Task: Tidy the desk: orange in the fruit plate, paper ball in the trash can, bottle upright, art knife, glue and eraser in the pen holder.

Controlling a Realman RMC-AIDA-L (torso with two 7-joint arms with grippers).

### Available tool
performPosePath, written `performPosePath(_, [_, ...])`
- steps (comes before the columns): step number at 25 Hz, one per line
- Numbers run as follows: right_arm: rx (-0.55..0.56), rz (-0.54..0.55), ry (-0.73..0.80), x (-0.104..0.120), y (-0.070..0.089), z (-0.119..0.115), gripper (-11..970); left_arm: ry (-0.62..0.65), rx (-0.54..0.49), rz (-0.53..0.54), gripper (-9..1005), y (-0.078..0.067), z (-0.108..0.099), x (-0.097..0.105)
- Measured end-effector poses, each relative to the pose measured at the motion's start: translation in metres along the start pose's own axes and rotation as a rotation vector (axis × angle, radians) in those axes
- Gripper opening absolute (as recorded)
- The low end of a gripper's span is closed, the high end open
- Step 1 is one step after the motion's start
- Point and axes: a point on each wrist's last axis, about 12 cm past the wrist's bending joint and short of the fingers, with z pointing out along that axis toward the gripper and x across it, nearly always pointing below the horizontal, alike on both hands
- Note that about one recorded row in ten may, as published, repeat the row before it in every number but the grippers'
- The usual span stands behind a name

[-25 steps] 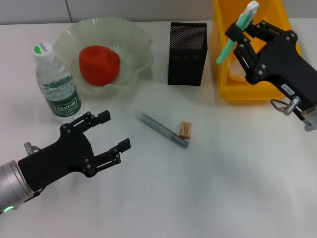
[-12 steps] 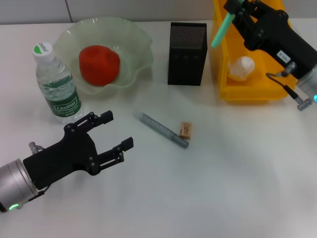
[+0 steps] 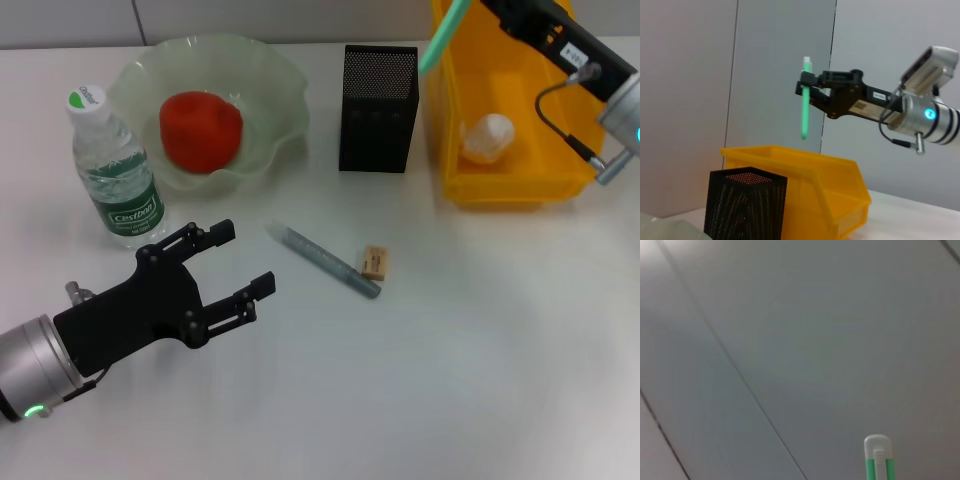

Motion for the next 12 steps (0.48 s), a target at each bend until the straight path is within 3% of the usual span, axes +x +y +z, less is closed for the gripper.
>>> performPosePath(3, [0.032,0.084,0.015,-0.004,-0.003,0.011,191,0.003,-0.001,-0.008,800,-0.001,0.0,0.001])
performPosePath(12, [0.117,0.06,0.058,-0.005,-0.009,0.034,192,0.004,-0.003,-0.016,800,-0.001,0.001,0.002])
